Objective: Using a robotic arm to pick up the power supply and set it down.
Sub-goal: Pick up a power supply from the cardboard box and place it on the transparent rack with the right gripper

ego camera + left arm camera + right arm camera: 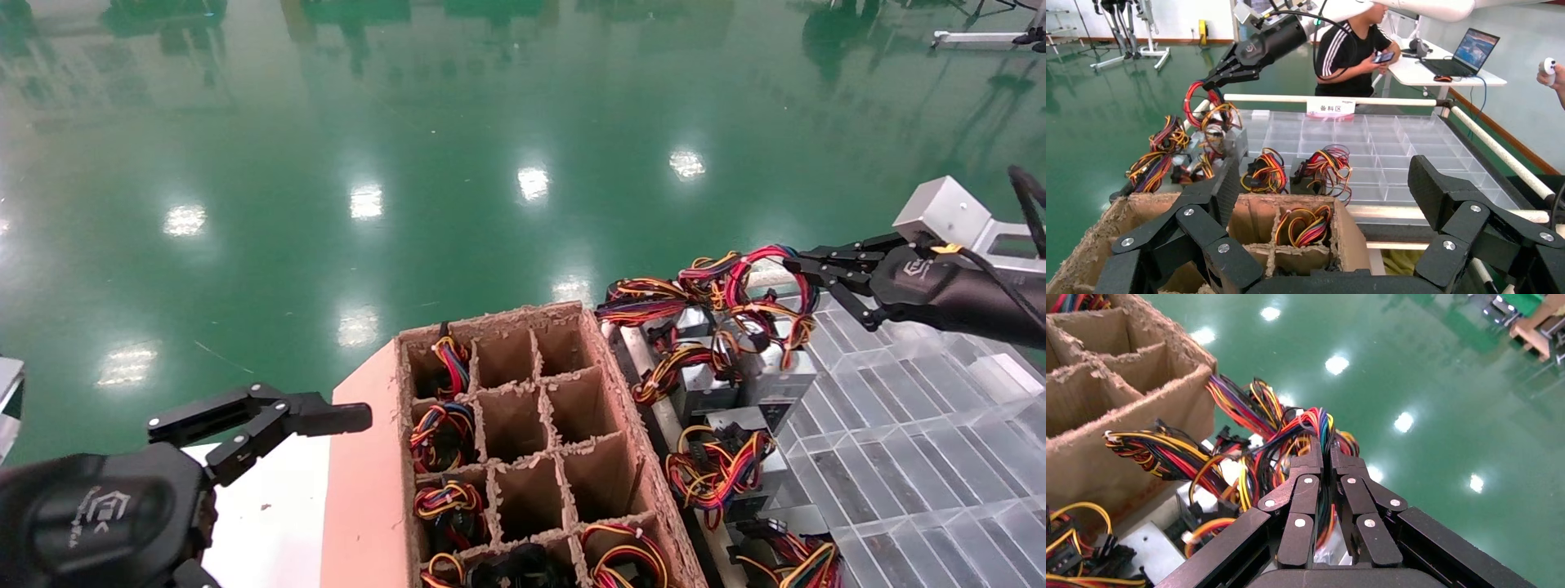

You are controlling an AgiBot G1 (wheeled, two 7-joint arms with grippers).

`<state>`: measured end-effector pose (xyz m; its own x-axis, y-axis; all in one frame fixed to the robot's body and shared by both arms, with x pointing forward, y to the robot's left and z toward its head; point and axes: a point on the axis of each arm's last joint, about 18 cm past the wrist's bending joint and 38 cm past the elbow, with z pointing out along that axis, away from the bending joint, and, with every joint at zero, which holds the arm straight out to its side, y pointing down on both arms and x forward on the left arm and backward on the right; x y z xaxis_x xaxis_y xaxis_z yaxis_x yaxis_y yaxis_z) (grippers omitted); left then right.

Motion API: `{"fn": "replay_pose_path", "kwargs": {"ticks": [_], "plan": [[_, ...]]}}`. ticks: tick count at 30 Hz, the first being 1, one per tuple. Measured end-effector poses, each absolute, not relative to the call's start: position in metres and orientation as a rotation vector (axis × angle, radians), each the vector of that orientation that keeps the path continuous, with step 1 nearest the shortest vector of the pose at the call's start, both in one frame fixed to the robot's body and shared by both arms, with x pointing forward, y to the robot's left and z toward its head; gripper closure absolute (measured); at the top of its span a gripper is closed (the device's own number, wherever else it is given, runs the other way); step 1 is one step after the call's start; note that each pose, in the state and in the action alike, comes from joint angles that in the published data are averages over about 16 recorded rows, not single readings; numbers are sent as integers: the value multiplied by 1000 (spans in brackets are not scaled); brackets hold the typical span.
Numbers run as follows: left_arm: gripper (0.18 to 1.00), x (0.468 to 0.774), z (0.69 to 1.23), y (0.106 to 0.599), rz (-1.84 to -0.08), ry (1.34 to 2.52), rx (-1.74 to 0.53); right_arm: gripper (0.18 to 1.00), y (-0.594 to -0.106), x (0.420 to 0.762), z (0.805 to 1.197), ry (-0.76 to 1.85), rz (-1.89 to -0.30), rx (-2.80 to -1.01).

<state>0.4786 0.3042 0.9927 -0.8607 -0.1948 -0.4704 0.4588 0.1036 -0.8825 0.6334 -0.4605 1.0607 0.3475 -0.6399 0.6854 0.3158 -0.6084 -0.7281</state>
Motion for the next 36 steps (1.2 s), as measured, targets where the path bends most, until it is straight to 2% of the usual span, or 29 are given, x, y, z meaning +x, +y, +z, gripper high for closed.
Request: {"fn": "replay_pose_path", "kwargs": {"ticks": [20,36], "plan": [[184,479,993,304,-1808,1911,257,985,-492,639,1055,367,-1462,-1732],[184,479,993,304,-1808,1911,257,985,-477,653,1053,352,-1447,-1776]]}}
